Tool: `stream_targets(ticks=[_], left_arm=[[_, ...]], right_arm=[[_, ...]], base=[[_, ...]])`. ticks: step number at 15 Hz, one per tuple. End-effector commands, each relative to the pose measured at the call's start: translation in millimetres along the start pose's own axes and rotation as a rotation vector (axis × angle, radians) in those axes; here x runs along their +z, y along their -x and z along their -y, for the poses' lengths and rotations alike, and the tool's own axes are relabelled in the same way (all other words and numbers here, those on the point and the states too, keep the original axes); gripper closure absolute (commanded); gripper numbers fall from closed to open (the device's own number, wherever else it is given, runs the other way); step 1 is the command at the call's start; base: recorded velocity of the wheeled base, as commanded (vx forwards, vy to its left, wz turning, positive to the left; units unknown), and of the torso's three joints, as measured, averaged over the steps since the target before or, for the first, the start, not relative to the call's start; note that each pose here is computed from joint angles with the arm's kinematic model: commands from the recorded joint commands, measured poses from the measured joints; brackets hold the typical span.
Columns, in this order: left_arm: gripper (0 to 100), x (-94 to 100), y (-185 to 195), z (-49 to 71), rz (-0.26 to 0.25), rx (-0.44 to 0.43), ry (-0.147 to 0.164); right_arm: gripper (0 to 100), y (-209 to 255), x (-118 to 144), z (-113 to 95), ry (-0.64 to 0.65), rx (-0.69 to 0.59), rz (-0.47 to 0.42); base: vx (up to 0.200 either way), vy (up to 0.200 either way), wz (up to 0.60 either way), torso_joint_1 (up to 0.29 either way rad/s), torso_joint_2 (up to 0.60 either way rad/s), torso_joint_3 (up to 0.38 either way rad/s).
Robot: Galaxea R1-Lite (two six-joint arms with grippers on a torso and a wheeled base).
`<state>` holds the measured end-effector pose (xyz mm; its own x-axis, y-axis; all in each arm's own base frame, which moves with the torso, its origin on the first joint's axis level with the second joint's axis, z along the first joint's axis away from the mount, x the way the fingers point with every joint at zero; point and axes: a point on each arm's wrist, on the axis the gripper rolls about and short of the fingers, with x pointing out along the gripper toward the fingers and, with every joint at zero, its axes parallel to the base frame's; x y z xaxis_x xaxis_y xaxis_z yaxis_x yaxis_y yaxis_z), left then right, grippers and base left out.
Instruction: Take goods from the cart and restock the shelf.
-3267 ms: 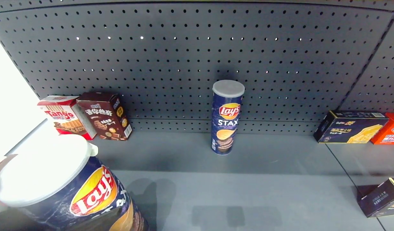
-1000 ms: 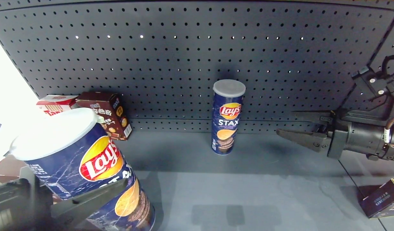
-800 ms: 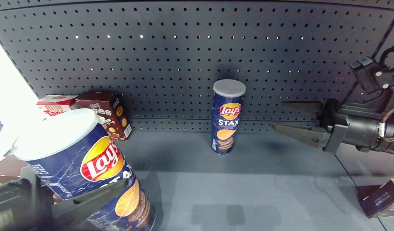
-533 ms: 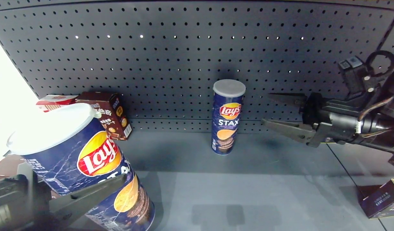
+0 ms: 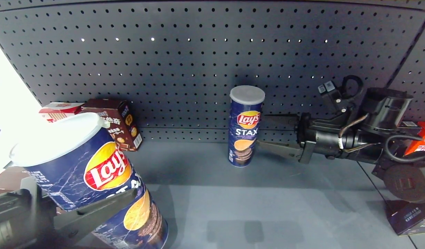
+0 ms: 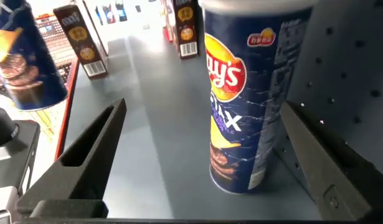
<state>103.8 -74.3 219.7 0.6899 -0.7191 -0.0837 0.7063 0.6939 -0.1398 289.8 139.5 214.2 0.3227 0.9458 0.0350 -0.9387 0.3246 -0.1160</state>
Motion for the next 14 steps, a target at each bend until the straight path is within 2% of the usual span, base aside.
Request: stream_targets(ticks=[1, 7, 14], left_arm=[[100, 0.1, 0, 0.0, 0.002, 0.0, 0.001], [100, -0.9, 0, -0.2, -0.003, 0.0, 0.006], [100, -3.6, 0, -0.5, -0.012, 0.003, 0.008]], right_arm=[[0, -9, -10, 8, -0.015, 0.005, -0.014], [0, -27, -30, 26, -0.032, 0.007, -0.029], [0, -38, -52, 35, -0.038, 0.014, -0.059]], base=[[0.0, 0.0, 0.0, 0.0, 0.0, 0.0], [0.0, 0.0, 0.0, 0.0, 0.0, 0.0], [0.0, 0.0, 0.0, 0.0, 0.0, 0.0]])
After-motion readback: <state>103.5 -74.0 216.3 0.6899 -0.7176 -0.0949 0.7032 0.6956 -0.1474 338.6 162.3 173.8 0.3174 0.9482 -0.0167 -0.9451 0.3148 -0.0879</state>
